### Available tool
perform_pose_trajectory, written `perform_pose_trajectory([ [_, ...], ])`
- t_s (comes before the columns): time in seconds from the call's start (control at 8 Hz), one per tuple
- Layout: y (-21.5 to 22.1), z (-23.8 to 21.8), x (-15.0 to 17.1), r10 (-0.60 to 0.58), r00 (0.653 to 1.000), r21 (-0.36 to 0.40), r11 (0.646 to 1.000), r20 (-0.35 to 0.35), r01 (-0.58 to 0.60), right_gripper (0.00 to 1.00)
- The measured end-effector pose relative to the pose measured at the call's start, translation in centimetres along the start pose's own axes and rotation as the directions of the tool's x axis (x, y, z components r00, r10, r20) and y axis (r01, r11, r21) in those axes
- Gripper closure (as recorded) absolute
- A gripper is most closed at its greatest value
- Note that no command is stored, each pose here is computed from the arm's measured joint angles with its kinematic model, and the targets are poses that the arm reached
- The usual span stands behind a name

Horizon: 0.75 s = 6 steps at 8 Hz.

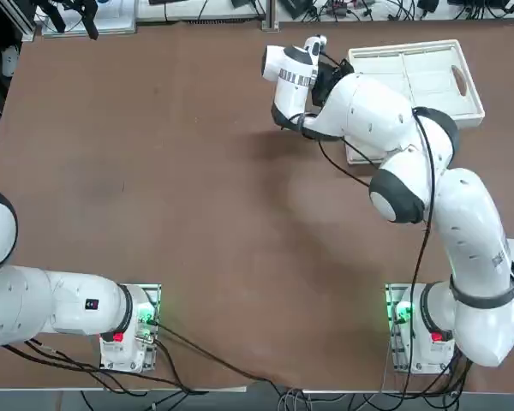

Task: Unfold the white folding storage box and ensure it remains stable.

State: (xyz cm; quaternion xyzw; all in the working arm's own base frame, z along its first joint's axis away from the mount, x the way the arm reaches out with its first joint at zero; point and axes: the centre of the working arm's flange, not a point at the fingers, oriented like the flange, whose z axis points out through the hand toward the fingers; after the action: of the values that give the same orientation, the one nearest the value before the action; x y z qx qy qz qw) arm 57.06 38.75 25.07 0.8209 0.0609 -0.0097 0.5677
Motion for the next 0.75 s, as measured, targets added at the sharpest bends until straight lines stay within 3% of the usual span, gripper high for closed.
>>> perform_pose_trajectory([
  [0.38,0.29,-0.1,-0.15,-0.034,0.999,-0.011,0.999,0.009,0.035,0.74],
  [0.75,0.91,-0.3,-0.03,0.004,1.0,-0.037,0.999,-0.003,-0.004,0.74],
])
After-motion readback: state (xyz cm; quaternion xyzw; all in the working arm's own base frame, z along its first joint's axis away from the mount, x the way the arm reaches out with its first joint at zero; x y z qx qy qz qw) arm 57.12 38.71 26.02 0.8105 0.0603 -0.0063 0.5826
